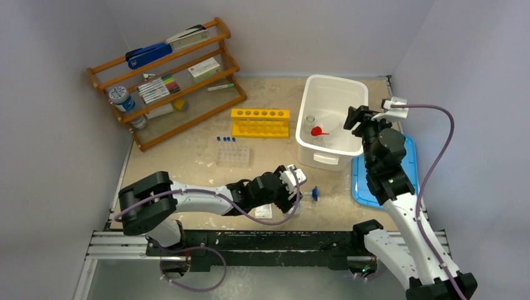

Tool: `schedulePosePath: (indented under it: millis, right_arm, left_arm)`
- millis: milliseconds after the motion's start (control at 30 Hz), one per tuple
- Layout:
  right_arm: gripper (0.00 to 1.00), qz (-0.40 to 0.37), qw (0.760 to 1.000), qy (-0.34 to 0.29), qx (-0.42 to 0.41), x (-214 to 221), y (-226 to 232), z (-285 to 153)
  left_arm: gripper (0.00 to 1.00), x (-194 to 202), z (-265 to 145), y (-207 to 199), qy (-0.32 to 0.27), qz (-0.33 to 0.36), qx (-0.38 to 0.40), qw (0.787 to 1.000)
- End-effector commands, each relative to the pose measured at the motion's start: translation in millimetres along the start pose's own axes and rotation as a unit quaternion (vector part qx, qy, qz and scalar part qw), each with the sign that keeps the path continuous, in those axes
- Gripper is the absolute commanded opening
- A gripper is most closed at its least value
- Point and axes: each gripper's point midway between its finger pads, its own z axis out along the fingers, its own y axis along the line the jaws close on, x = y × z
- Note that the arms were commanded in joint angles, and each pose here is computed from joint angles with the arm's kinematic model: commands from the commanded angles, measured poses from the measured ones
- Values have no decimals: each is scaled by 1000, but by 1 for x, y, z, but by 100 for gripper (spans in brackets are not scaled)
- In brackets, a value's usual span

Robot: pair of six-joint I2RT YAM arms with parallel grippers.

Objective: Organize the chemistry lab equipment
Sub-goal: Pick up the chemistry item at the center of the board.

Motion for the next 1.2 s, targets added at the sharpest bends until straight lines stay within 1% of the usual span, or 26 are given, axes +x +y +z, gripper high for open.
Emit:
schedulePosePath:
  millis: [0,67,200,367,533,733,767,833,900,1000,1133,1167]
  right_arm:
    - [67,16,1000,-7,-11,-8,1,-13]
    - [67,17,1000,-8,-10,-10,0,-16]
    - [67,15,1000,-7,-12,-14,-2,-22]
    - [67,-4,1000,-3,-4,-18,-8,-29]
    - [67,-15,1000,-7,6,-22,-14,-34]
    - [67,-8,1000,-8,-5,-23,-9,-34]
    - [67,-7,1000,-9,-4,-24,-9,-34]
    - [67,-9,1000,-9,-4,-24,-9,-34]
    - [67,-13,1000,-9,-1,-25,-11,-35]
    - [67,-16,1000,-8,4,-24,-13,-36]
    - [67,-15,1000,-9,3,-23,-13,-37]
    - [67,-15,1000,-8,4,-23,-14,-37]
  left_arm:
    - [71,-55,14,-8,-75,56,20,995]
    - [70,-56,23,-10,-69,70,27,995]
    - [70,-46,46,-19,-32,99,50,993]
    - [69,-32,65,-22,-10,110,59,992]
    - [69,-23,70,-23,10,119,66,991]
    - [66,-11,81,-16,32,122,57,990]
    - [64,-8,83,-14,35,123,57,990]
    - [56,-5,86,-11,41,121,55,990]
    - [53,-3,88,-7,44,117,54,991]
    - [41,1,89,-3,50,116,50,991]
    - [38,2,88,1,55,117,39,991]
    - [35,0,88,2,53,117,38,991]
